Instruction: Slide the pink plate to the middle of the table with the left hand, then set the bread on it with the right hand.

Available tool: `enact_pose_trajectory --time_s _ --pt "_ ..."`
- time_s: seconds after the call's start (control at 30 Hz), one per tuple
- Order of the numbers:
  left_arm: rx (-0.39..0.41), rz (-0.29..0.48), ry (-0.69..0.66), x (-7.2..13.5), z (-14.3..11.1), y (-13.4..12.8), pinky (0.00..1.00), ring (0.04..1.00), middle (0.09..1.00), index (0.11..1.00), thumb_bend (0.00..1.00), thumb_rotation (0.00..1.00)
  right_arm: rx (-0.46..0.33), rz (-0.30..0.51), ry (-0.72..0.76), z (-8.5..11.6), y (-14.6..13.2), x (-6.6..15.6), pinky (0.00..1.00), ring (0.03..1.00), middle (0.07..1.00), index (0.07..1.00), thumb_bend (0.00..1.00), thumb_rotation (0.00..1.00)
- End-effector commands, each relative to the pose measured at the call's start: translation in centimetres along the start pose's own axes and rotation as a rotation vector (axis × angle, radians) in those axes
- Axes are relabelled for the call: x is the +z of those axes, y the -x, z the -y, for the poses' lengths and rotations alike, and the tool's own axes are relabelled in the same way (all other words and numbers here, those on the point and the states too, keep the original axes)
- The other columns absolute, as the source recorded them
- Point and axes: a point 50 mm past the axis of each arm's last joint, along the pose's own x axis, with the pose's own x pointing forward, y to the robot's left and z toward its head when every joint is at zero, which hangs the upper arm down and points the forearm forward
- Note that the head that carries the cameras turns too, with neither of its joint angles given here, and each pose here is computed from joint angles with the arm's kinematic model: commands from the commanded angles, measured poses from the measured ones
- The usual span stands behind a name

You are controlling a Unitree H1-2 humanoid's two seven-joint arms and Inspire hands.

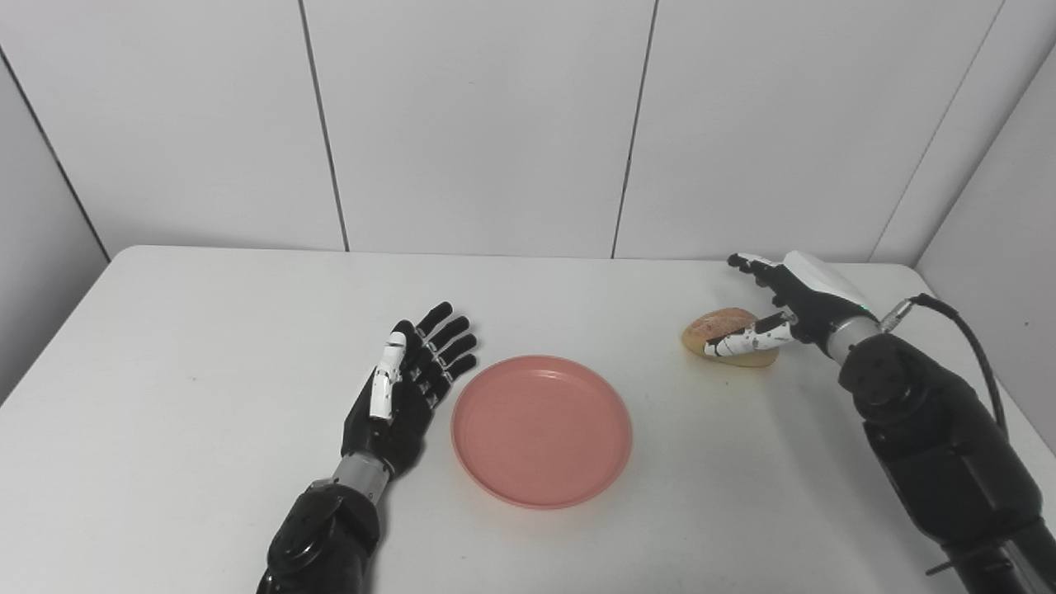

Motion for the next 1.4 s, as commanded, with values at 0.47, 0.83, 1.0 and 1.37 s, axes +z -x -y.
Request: enact_pose_trajectory --time_s 0.47,0.83,1.0,1.37 --pt "0.026 -0.034 0.008 -0.9 -0.8 0.6 0.87 0.856 0.858 0.850 0.34 1.00 -0.061 0.001 -0.009 1.7 -2.0 0.5 0.72 0.829 0.877 0.898 0.98 0.34" --pt "0.024 -0.034 0.014 -1.0 -0.9 0.6 0.88 0.863 0.863 0.852 0.34 1.00 -0.042 -0.014 -0.027 1.1 -3.4 0.2 0.76 0.839 0.878 0.889 0.98 0.33" --pt "0.027 -0.035 0.012 -1.0 -0.9 0.7 0.88 0.859 0.859 0.851 0.34 1.00 -0.024 -0.050 -0.037 0.9 -4.2 0.0 0.78 0.857 0.895 0.898 0.97 0.34" --pt "0.024 -0.039 0.005 -1.0 -1.0 0.8 0.88 0.860 0.859 0.852 0.35 1.00 -0.010 -0.068 -0.020 0.8 -5.5 0.1 0.78 0.861 0.900 0.894 0.98 0.35"
